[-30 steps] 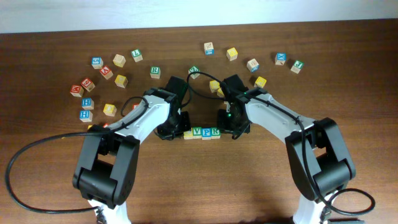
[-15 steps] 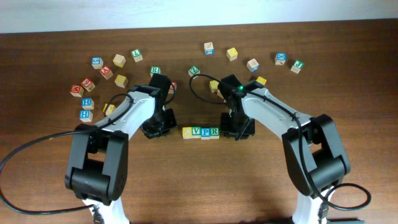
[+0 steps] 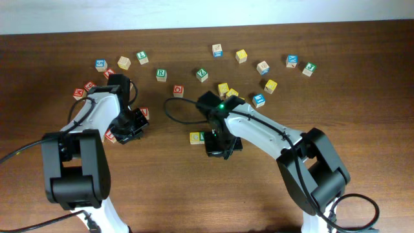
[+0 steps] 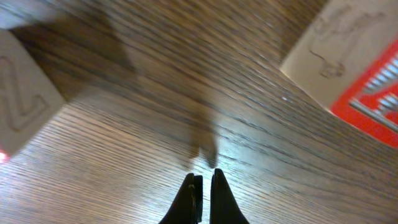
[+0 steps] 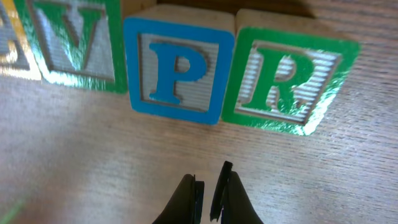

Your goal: Spell out CVPR

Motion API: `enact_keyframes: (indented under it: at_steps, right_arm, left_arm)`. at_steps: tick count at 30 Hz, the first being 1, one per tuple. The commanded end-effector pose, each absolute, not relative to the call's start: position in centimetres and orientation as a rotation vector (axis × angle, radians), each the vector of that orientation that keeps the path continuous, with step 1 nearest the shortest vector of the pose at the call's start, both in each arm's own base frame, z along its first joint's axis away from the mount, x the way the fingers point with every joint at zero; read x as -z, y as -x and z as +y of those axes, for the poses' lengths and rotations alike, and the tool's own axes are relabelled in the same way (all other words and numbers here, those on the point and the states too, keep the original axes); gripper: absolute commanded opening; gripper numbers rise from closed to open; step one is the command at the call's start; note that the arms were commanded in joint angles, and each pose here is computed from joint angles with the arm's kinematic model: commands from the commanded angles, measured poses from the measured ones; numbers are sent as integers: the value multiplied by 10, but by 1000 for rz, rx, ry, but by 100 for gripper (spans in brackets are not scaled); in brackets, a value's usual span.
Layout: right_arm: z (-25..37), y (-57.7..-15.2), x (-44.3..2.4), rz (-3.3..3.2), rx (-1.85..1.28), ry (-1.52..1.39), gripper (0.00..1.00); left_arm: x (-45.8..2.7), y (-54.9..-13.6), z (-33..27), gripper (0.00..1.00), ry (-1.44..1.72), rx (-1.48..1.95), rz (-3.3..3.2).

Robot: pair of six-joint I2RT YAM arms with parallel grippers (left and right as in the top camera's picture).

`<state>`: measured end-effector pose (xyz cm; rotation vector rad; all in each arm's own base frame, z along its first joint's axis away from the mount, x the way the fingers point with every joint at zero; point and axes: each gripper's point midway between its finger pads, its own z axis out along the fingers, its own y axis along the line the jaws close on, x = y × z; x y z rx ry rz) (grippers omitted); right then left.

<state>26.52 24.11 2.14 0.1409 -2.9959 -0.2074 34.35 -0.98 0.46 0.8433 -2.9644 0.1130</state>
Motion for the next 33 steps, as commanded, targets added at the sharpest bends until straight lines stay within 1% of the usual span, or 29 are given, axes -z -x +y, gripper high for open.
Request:
enact_keyframes:
  at_steps: [1,10,15,33]
  right_arm:
    - [243,-274,-19,-3053,160,-94,4]
    - [245,-280,-15,-3084,173,-92,4]
    - [240,-272,2,-3074,165,-46,4]
    - [249,-287,1,-3135,223,-54,4]
  left_arm:
    - [-4,-345,-6,0,-828,-102,-2971]
    - [-4,-345,-6,0,-829,-103,-2971]
    - [-4,-345,-6,0,-829,-103,-2971]
    - [-4,-346,-6,0,-829,-103,-2972]
